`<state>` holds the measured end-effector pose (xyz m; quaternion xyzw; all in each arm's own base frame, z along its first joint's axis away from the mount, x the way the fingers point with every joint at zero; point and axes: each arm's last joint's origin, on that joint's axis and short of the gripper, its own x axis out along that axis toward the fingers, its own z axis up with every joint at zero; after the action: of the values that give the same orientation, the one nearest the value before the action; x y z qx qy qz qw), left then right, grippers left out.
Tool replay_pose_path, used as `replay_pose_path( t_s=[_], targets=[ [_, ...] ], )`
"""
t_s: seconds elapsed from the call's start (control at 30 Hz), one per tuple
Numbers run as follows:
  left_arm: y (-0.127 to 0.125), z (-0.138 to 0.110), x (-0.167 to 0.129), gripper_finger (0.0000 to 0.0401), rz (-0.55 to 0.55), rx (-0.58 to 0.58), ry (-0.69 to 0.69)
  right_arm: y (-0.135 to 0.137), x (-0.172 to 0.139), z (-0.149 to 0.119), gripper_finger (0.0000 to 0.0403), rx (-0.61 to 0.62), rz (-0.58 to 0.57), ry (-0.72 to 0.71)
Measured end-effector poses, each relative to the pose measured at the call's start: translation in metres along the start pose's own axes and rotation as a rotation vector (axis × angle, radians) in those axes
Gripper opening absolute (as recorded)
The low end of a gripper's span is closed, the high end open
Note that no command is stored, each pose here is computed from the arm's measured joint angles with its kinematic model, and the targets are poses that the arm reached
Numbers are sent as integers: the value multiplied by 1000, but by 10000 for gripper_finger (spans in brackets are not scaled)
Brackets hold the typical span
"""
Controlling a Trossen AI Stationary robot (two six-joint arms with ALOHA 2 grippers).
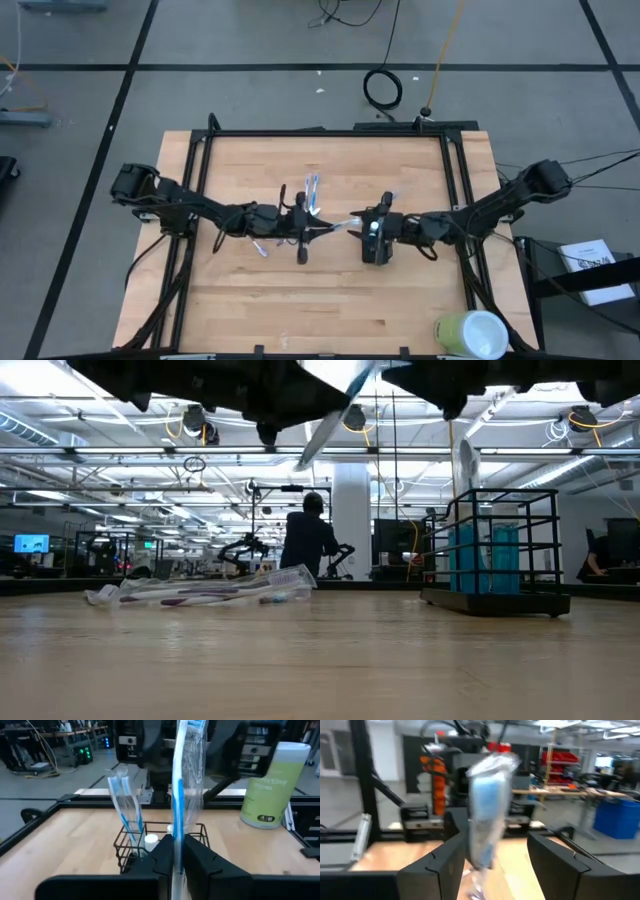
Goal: Pick & Place toothbrushing station
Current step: Put the blue toothbrush into the black organizer
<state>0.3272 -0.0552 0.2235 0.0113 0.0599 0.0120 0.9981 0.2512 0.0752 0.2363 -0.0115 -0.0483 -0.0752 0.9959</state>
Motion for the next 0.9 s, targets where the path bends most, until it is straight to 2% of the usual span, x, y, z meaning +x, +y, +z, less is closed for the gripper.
replay_pose_path(
  t_s=[0.13, 0.27, 0.4, 0.7, 0.9],
  targets=[
    [0, -3, 5, 21, 2, -1, -21, 0, 6, -4, 204, 17, 57, -34],
    [1, -6, 7, 16, 5, -1, -22, -1, 10, -9, 202, 17, 45, -30],
    [1, -6, 7, 30, 6, -6, -27, -3, 10, -8, 191, 22, 38, -41],
    [5, -6, 7, 18, 11, -8, -25, -4, 11, -4, 119, 66, 79, -86],
    [5, -6, 7, 31, 15, -15, -25, -7, 15, -12, 84, 73, 62, -59]
  ],
)
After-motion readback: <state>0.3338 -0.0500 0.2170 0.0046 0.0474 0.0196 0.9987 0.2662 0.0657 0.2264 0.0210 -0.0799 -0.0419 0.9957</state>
